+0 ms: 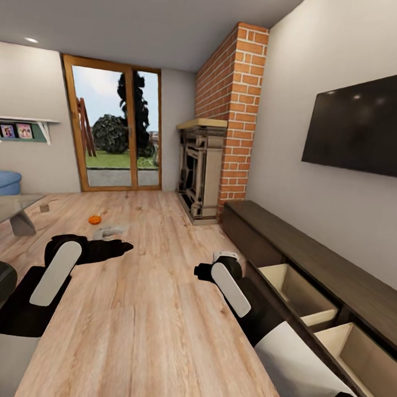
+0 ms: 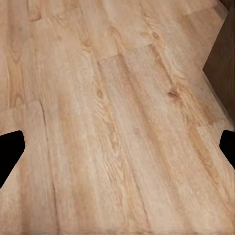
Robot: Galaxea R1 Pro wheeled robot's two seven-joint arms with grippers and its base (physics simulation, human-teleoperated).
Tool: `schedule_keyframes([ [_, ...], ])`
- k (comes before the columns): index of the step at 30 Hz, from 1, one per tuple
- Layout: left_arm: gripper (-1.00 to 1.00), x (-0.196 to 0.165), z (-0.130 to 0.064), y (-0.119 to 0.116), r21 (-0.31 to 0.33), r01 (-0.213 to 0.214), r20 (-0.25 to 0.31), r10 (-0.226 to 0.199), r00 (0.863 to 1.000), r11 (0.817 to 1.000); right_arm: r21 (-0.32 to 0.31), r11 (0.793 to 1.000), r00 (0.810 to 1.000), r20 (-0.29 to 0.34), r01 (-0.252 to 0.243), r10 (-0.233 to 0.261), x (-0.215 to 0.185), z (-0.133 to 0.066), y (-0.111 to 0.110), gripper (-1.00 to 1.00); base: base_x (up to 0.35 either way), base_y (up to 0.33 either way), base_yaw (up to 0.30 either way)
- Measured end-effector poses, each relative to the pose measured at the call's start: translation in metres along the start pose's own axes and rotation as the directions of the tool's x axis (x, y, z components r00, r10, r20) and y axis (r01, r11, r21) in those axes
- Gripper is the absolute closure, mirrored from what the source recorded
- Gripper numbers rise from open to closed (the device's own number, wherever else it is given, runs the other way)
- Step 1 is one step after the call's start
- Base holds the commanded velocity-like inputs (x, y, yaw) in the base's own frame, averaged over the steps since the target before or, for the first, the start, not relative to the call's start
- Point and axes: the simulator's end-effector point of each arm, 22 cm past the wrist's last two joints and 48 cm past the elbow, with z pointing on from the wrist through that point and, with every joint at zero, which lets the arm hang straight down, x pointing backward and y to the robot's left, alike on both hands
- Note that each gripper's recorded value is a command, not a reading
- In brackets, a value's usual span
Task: Place each of the two pumpkins and all three candles from the living room inside a cabinet in the living room (use any cabinet), then make sure every cabinet is closed, and position the cauldron so it is next to a table in the living room.
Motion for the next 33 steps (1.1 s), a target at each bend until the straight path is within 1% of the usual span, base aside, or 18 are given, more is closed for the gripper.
schedule_keyframes([
  [1, -1.00, 0.003, 0.001, 0.005, -0.005, 0.012, -0.005, -0.013, 1.000, 1.000, 0.001, 1.000, 1.000, -0.002, 0.000, 0.000, 0.001, 0.001, 0.000, -1.00, -0.226, 0.099, 0.104],
  [2, -1.00, 0.010, 0.002, 0.018, -0.020, 0.040, -0.014, -0.040, 0.999, 0.999, 0.001, 1.000, 1.000, -0.004, 0.000, 0.000, 0.002, 0.002, -0.001, -1.00, -0.215, 0.092, 0.104],
  [3, -1.00, 0.014, 0.003, 0.025, -0.029, 0.057, -0.020, -0.057, 0.998, 0.998, 0.002, 1.000, 1.000, -0.005, 0.000, 0.000, 0.002, 0.003, -0.001, -1.00, -0.163, 0.063, 0.102],
  [5, -1.00, 0.033, 0.005, 0.054, -0.069, 0.113, -0.039, -0.116, 0.993, 0.991, 0.003, 1.000, 1.000, -0.008, 0.002, -0.002, 0.004, 0.004, -0.001, -1.00, -0.094, 0.037, 0.100],
  [8, -1.00, 0.056, 0.008, 0.074, -0.101, 0.141, -0.069, -0.149, 0.986, 0.985, 0.003, 1.000, 1.000, -0.012, 0.005, -0.005, 0.006, 0.006, -0.001, -1.00, -0.048, 0.019, 0.091],
  [11, -1.00, 0.070, 0.010, 0.086, -0.125, 0.151, -0.087, -0.163, 0.983, 0.980, 0.003, 1.000, 1.000, -0.016, 0.007, -0.007, 0.008, 0.008, 0.000, -1.00, -0.020, 0.008, 0.058],
  [13, -1.00, 0.073, 0.013, 0.093, -0.142, 0.168, -0.074, -0.180, 0.981, 0.975, 0.003, 1.000, 1.000, -0.018, 0.008, -0.008, 0.009, 0.010, 0.000, -1.00, -0.009, 0.004, 0.028],
  [15, -1.00, 0.080, 0.018, 0.106, -0.169, 0.202, -0.042, -0.212, 0.976, 0.965, 0.004, 1.000, 1.000, -0.021, 0.009, -0.008, 0.010, 0.011, -0.001, -1.00, 0.004, 0.002, 0.016],
  [17, -1.00, 0.085, 0.021, 0.114, -0.174, 0.222, -0.014, -0.228, 0.973, 0.959, 0.005, 1.000, 1.000, -0.024, 0.009, -0.008, 0.012, 0.013, -0.001, -1.00, 0.031, 0.001, 0.009],
  [18, -1.00, 0.087, 0.024, 0.118, -0.163, 0.230, 0.012, -0.231, 0.973, 0.959, 0.005, 1.000, 1.000, -0.026, 0.009, -0.009, 0.012, 0.014, -0.001, -1.00, 0.037, 0.001, 0.006],
  [20, -1.00, 0.087, 0.028, 0.118, -0.139, 0.227, 0.033, -0.224, 0.974, 0.964, 0.005, 1.000, 1.000, -0.029, 0.009, -0.009, 0.014, 0.015, -0.002, -1.00, 0.024, 0.000, 0.004],
  [21, -1.00, 0.090, 0.032, 0.118, -0.121, 0.216, 0.041, -0.213, 0.976, 0.969, 0.005, 1.000, 0.999, -0.031, 0.009, -0.009, 0.014, 0.016, -0.002, -1.00, 0.015, 0.000, 0.002],
  [22, -1.00, 0.093, 0.035, 0.119, -0.118, 0.209, 0.040, -0.206, 0.978, 0.971, 0.006, 1.000, 0.999, -0.033, 0.009, -0.009, 0.015, 0.017, -0.002, -1.00, 0.010, 0.000, 0.001],
  [24, -1.00, 0.112, 0.046, 0.131, -0.143, 0.183, 0.012, -0.183, 0.983, 0.973, 0.005, 1.000, 0.999, -0.036, 0.009, -0.009, 0.016, 0.018, -0.002, -1.00, 0.006, 0.000, 0.001],
  [26, -1.00, 0.124, 0.052, 0.139, -0.166, 0.173, -0.003, -0.176, 0.984, 0.971, 0.005, 1.000, 0.999, -0.039, 0.013, -0.013, 0.018, 0.020, -0.001, -1.00, 0.004, 0.000, 0.001],
  [27, -1.00, 0.129, 0.055, 0.144, -0.179, 0.170, -0.006, -0.174, 0.985, 0.969, 0.005, 1.000, 0.999, -0.040, 0.017, -0.017, 0.019, 0.020, 0.000, -1.00, 0.002, 0.000, 0.000],
  [30, -1.00, 0.156, 0.069, 0.171, -0.249, 0.168, -0.014, -0.177, 0.984, 0.954, 0.002, 0.999, 0.998, -0.044, 0.046, -0.046, 0.025, 0.022, 0.005, -1.00, 0.000, 0.000, 0.000],
  [33, -1.00, 0.169, 0.074, 0.181, -0.272, 0.170, -0.025, -0.184, 0.983, 0.947, 0.002, 0.999, 0.997, -0.048, 0.053, -0.052, 0.027, 0.024, 0.006, -1.00, 0.000, 0.000, 0.000],
])
